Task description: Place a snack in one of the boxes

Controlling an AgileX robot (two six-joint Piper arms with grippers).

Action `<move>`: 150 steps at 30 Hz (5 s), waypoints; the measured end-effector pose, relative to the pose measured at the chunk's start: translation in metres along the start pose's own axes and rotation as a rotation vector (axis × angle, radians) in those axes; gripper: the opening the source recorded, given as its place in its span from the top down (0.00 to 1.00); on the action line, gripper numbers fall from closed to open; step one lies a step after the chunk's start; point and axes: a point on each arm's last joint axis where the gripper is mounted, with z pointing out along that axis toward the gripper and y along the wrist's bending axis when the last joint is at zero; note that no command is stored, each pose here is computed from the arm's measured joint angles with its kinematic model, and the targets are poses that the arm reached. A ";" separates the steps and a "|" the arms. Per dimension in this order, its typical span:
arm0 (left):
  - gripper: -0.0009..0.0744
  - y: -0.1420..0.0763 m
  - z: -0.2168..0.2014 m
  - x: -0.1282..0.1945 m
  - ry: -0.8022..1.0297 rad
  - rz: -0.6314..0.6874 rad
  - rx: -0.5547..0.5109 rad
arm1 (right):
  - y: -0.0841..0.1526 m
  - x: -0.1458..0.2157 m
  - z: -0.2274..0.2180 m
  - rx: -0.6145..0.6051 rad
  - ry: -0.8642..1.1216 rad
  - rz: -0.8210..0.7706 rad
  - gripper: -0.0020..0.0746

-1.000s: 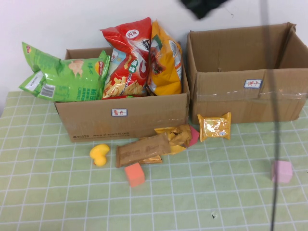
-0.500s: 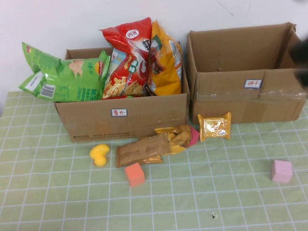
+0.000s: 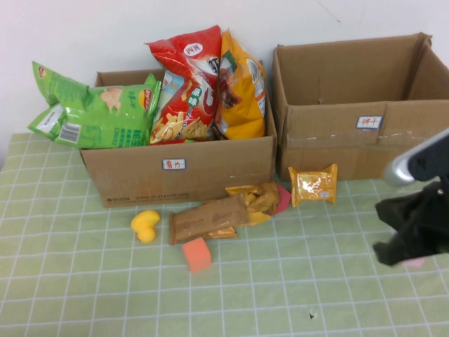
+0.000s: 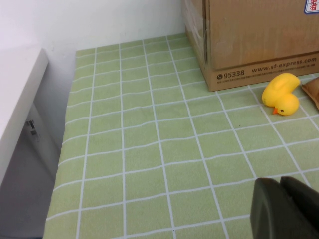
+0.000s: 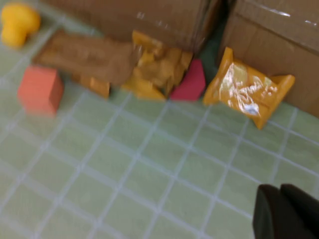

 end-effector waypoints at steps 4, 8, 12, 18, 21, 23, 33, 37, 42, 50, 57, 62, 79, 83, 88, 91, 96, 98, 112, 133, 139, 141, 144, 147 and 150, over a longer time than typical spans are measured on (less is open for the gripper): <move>0.99 0.000 0.000 0.000 0.000 0.000 0.000 | -0.007 0.004 0.027 0.011 -0.038 0.105 0.94; 0.99 0.000 0.000 0.000 0.000 0.000 0.000 | -0.015 0.009 0.051 0.023 -0.057 0.149 0.76; 0.99 0.000 0.000 0.000 0.000 0.000 0.000 | -0.023 0.018 0.074 0.046 -0.056 0.280 0.44; 0.99 0.000 0.000 0.000 0.000 0.000 0.000 | -0.034 0.036 0.105 0.097 -0.053 0.407 0.16; 0.99 0.000 0.000 0.000 0.000 0.000 0.000 | -0.036 0.043 0.119 0.116 -0.079 0.425 0.14; 0.99 0.000 0.000 0.000 0.000 0.004 0.000 | -0.037 0.046 0.126 0.129 -0.105 0.437 0.14; 0.99 0.000 0.000 0.000 0.000 0.004 0.000 | -0.044 0.046 0.172 0.168 -0.126 0.423 0.13; 0.99 0.000 0.000 0.000 0.000 0.002 0.000 | -0.046 0.043 0.190 0.168 -0.126 0.410 0.13; 0.99 0.000 0.000 0.000 0.000 0.002 0.000 | -0.049 0.037 0.212 0.168 -0.141 0.406 0.13; 0.99 0.000 0.000 0.000 0.000 0.000 0.000 | -0.050 0.036 0.232 0.166 -0.127 0.410 0.13; 0.99 0.000 0.000 0.000 0.000 0.000 0.000 | -0.051 0.035 0.244 0.167 -0.133 0.411 0.13; 0.99 0.000 0.000 0.000 0.000 0.000 0.000 | -0.051 0.035 0.247 0.167 -0.139 0.413 0.14; 0.99 0.000 0.000 0.000 0.000 0.002 0.000 | -0.044 0.027 0.239 0.098 -0.033 0.347 0.77; 0.99 0.000 0.000 0.000 0.000 0.002 0.000 | -0.044 0.020 0.226 0.090 0.036 0.352 0.92; 0.99 0.000 0.000 0.000 0.000 0.002 0.000 | -0.044 0.000 0.198 0.076 0.069 0.328 0.96; 0.99 0.000 0.000 0.000 0.000 0.002 0.000 | -0.045 -0.018 0.177 0.071 0.052 0.305 0.96; 0.99 0.000 0.000 0.000 0.000 0.002 0.000 | -0.045 -0.039 0.143 0.068 0.052 0.277 0.96; 0.99 0.000 0.000 0.000 0.000 0.002 0.000 | -0.045 -0.043 0.133 0.068 0.060 0.268 0.96; 0.99 0.000 0.000 0.000 0.000 0.000 0.000 | -0.057 -0.112 0.053 0.109 -0.426 0.152 0.96; 0.99 0.000 0.000 0.000 0.000 0.002 0.000 | -0.120 -0.115 0.132 0.192 -0.270 0.385 0.31; 0.99 0.000 0.000 0.000 0.000 0.002 0.000 | -0.113 -0.148 0.054 0.183 -0.341 0.380 0.88; 0.99 0.000 0.000 0.000 0.000 0.002 0.000 | -0.109 -0.158 0.023 0.187 -0.386 0.351 0.93; 0.99 0.000 0.000 0.000 0.000 0.002 0.000 | -0.100 -0.166 -0.024 0.189 -0.431 0.302 0.96; 0.99 0.000 0.000 0.000 0.000 0.002 0.000 | -0.087 -0.158 -0.067 0.189 -0.460 0.249 0.97; 0.99 0.000 0.000 0.000 0.000 0.002 0.000 | -0.071 -0.133 -0.091 0.174 -0.449 0.213 0.97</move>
